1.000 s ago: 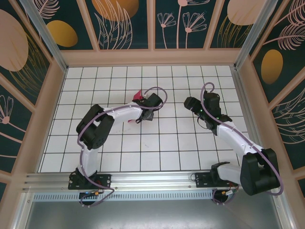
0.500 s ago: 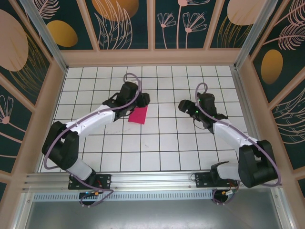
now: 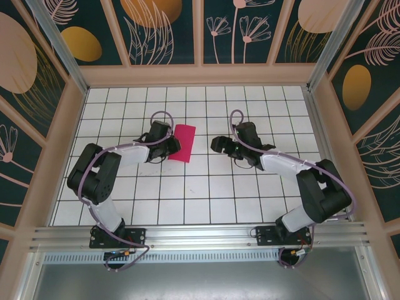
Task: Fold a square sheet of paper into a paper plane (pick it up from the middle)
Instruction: Move the paper to the center of the table.
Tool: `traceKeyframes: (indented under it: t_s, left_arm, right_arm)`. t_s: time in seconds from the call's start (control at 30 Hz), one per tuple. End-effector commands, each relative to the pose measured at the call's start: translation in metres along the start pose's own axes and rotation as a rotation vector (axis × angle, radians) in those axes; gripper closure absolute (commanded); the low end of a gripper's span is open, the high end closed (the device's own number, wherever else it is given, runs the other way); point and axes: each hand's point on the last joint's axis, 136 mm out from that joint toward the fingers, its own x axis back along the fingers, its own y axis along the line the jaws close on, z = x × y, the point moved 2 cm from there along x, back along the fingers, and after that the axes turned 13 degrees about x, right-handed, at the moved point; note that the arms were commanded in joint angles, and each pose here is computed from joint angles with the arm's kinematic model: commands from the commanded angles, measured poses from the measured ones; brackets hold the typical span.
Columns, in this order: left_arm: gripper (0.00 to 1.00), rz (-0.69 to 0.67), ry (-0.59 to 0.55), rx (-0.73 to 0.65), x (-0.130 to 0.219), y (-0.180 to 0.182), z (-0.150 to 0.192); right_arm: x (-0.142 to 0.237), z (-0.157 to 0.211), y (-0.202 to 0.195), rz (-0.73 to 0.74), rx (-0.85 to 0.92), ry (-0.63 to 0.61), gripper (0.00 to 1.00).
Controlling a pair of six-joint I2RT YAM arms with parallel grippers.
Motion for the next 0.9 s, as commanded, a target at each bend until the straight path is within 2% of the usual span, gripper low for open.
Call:
traceKeyframes:
  t_s: [0.0,0.23,0.47,0.57,0.87]
  left_arm:
    - [0.81,-0.027,-0.028,0.019,-0.003,0.013,-0.001]
    - [0.81,-0.067,-0.009,0.054,-0.007,0.034,0.012]
    - [0.79,0.071,0.093,0.246,0.000,0.033,0.046]
    - [0.79,0.082,0.105,0.305,0.004,0.034,0.056]
    - [0.77,0.083,0.118,0.362,0.004,0.027,0.079]
  right_arm:
    - [-0.004,-0.014,0.020,-0.070,0.006,-0.025,0.21]
    - [-0.009,-0.010,0.023,-0.080,0.005,-0.007,0.21]
    - [-0.006,-0.003,0.026,-0.112,-0.021,0.009,0.21]
    - [-0.006,0.001,0.031,-0.147,-0.052,0.026,0.22]
    - [-0.028,0.042,0.057,-0.189,-0.161,0.192,0.34]
